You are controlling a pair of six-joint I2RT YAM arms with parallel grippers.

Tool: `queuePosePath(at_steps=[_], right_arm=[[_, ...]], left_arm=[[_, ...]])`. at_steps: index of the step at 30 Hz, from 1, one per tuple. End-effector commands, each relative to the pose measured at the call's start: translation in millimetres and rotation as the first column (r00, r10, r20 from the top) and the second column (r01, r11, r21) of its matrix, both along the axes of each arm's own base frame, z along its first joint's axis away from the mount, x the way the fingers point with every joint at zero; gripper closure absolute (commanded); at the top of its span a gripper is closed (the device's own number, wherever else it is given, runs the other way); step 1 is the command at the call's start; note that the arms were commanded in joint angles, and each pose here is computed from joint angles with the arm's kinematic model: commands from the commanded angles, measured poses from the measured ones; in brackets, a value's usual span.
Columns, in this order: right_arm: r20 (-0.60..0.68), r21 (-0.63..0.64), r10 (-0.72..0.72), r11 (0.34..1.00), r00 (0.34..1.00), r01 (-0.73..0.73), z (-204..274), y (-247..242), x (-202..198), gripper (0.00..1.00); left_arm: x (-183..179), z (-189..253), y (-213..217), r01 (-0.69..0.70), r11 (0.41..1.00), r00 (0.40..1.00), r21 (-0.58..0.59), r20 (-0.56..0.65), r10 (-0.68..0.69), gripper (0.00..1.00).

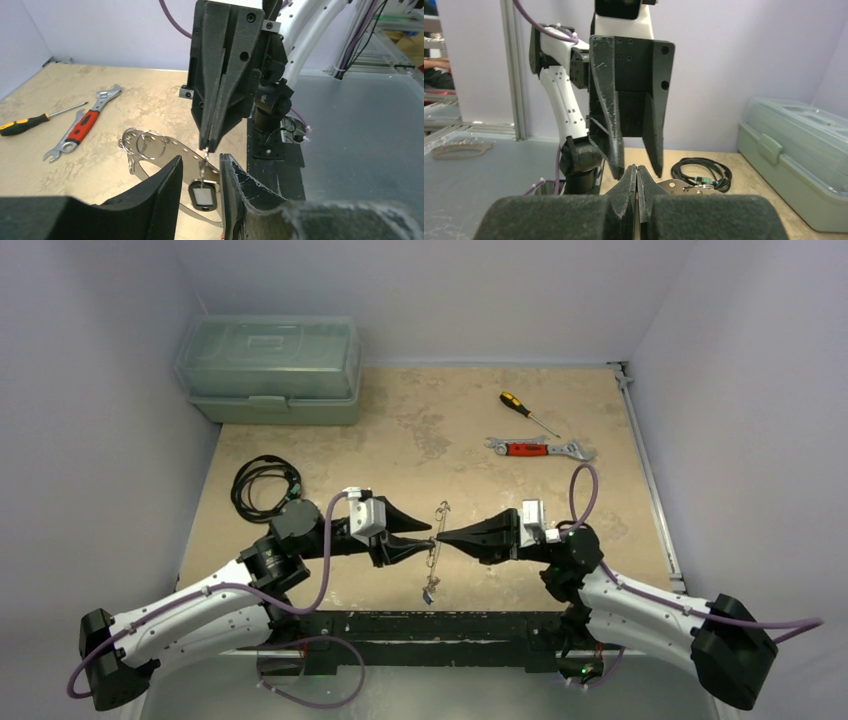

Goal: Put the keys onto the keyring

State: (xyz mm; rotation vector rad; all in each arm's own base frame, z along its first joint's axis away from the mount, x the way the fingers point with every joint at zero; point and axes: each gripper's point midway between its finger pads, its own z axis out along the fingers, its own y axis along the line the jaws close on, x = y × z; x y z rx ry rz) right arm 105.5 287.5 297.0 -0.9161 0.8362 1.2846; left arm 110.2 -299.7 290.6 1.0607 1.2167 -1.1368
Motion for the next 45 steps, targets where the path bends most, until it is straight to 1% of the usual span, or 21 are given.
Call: queuePosePath(at_steps=[1, 9, 11, 13, 16, 20, 29, 32, 40, 45], right_arm=[[0.024, 0.148, -0.089, 0.985, 0.996, 0.085, 35, -17, 5, 1.0], [-0.002, 0.194, -0.146, 0.97, 0.989, 0.144, 43, -28, 11, 1.0], [-0.001, 0.206, -0.151, 0.967, 0.989, 0.148, 46, -30, 10, 1.0], [0.002, 0.22, -0.148, 0.965, 0.989, 0.144, 49, -32, 8, 1.0], [0.008, 0.234, -0.14, 0.963, 0.99, 0.134, 52, -35, 5, 1.0], [0.001, 0.233, -0.139, 0.963, 0.99, 0.135, 53, -35, 5, 1.0], [-0.012, 0.242, -0.12, 0.963, 0.993, 0.119, 54, -34, 4, 1.0], [-0.01, 0.243, -0.108, 0.964, 0.994, 0.107, 55, -33, 3, 1.0], [0.0, 0.243, -0.095, 0.966, 0.995, 0.092, 57, -32, 0, 1.0], [0.003, 0.24, -0.093, 0.967, 0.996, 0.09, 57, -32, -1, 1.0]], left_arm=[[-10, 30, 1, 0.046, 0.994, 0.999, -0.098, 0.01, -0.045, 0.68], [-16, 40, 6, 0.061, 0.987, 0.998, -0.149, 0.024, -0.058, 0.67], [-14, 41, 6, 0.05, 0.983, 0.999, -0.178, 0.018, -0.047, 0.67], [-12, 45, 7, 0.036, 0.975, 0.999, -0.221, 0.02, -0.032, 0.7], [-7, 45, 8, -0.001, 0.961, 1.0, -0.278, -0.01, -0.002, 0.71], [-5, 43, 8, -0.002, 0.949, 1.0, -0.317, -0.006, 0.0, 0.71], [-8, 43, -1, 0.049, 0.937, 0.999, -0.347, 0.029, -0.041, 0.73], [-6, 41, -5, 0.055, 0.939, 0.998, -0.34, 0.029, -0.047, 0.77], [-2, 34, -15, 0.068, 0.941, 0.998, -0.331, 0.035, -0.06, 0.8], [-1, 33, -18, 0.075, 0.941, 0.997, -0.331, 0.04, -0.065, 0.87]])
